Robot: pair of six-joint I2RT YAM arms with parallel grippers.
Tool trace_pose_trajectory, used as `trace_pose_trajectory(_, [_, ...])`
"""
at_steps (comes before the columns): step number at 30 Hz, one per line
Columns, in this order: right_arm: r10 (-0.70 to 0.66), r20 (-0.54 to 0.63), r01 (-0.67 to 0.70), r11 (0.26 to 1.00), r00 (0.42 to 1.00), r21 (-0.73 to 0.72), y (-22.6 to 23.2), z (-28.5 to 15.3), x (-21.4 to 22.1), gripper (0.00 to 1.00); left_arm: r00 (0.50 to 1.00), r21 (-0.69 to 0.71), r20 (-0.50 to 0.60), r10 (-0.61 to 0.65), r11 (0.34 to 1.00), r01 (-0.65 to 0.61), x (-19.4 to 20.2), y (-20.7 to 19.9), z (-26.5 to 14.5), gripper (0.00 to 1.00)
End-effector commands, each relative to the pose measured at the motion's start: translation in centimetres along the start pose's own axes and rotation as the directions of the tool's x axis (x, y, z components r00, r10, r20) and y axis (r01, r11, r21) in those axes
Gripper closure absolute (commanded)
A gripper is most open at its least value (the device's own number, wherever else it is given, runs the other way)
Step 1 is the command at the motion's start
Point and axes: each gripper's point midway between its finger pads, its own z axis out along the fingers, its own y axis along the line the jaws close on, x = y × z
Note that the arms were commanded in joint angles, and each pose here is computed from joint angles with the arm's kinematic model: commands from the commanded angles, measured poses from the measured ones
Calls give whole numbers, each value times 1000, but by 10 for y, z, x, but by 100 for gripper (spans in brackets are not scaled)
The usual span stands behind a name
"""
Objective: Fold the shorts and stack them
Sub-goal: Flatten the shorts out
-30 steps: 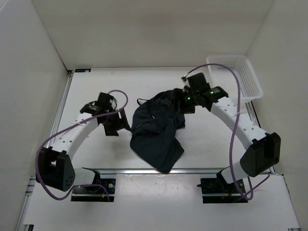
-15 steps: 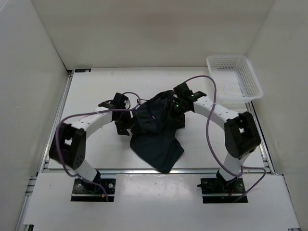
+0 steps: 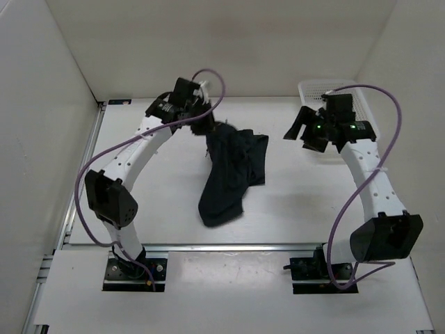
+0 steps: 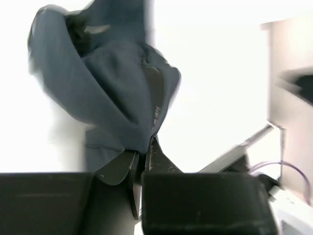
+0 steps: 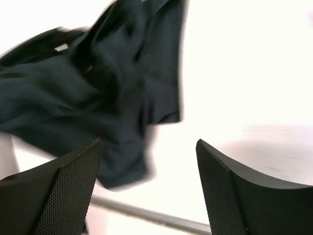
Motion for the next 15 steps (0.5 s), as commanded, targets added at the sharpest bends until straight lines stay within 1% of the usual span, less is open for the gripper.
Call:
trace_pose_trajectory(1, [-19, 69, 12, 995, 997, 97, -31, -29, -18, 18, 977, 143, 21, 214, 966, -215, 5, -99, -43, 90])
trace_pose_trajectory(3, [-8, 102, -9, 988, 995, 156, -50, -37, -26, 18, 972, 193, -30, 232, 956, -222, 24, -123, -34, 88])
trace_pose_trajectory(4, [-11, 110, -9, 984, 994, 176, -57, -40, -26, 18, 961, 222, -86, 262, 946, -238, 46, -136, -20, 86])
trace_pose_trajectory(5, [11, 104, -31, 980, 994, 196, -66, -40, -24, 18, 958, 231, -124, 259, 946, -226, 58, -139, -12, 80])
trace_pose_trajectory(6, [23, 98, -42, 978, 995, 206, -73, -40, -18, 18, 953, 227, -149, 263, 947, -226, 66, -138, -4, 62])
trace_pose_trajectory(7, [13, 93, -32, 978, 996, 208, -74, -41, -15, 18, 950, 204, -175, 257, 954, -221, 71, -131, 2, 47])
trace_pose_trajectory(8, [29, 72, -44, 974, 997, 222, -82, -37, -7, 18, 951, 152, -194, 240, 965, -212, 75, -120, 7, 33])
trace_pose_trajectory(9, [31, 68, -45, 974, 997, 224, -83, -37, -4, 18, 954, 132, -184, 239, 967, -217, 73, -117, 8, 20])
trace_pose_trajectory(10, [32, 64, -46, 973, 997, 225, -84, -37, 0, 18, 958, 108, -172, 230, 971, -213, 69, -110, 2, 0])
trace_pose_trajectory(11, [39, 46, -48, 974, 998, 223, -86, -34, 6, 18, 967, 101, -127, 222, 972, -210, 56, -108, -13, 0])
trace_pose_trajectory(12, [47, 25, -52, 972, 999, 231, -90, -31, 16, 18, 971, 72, -103, 214, 976, -207, 49, -101, -17, 0])
trace_pose_trajectory(13, [64, 9, -65, 972, 998, 227, -91, -28, 22, 18, 976, 77, -70, 207, 976, -202, 42, -100, -32, 0])
trace_pose_trajectory(14, [68, 1, -66, 971, 998, 230, -94, -24, 26, 18, 983, 45, -46, 180, 983, -178, 31, -85, -38, 2])
trace_pose_trajectory(15, [96, -36, -86, 971, 995, 222, -95, -18, 39, 20, 987, 13, -36, 154, 988, -153, 29, -71, -33, 11])
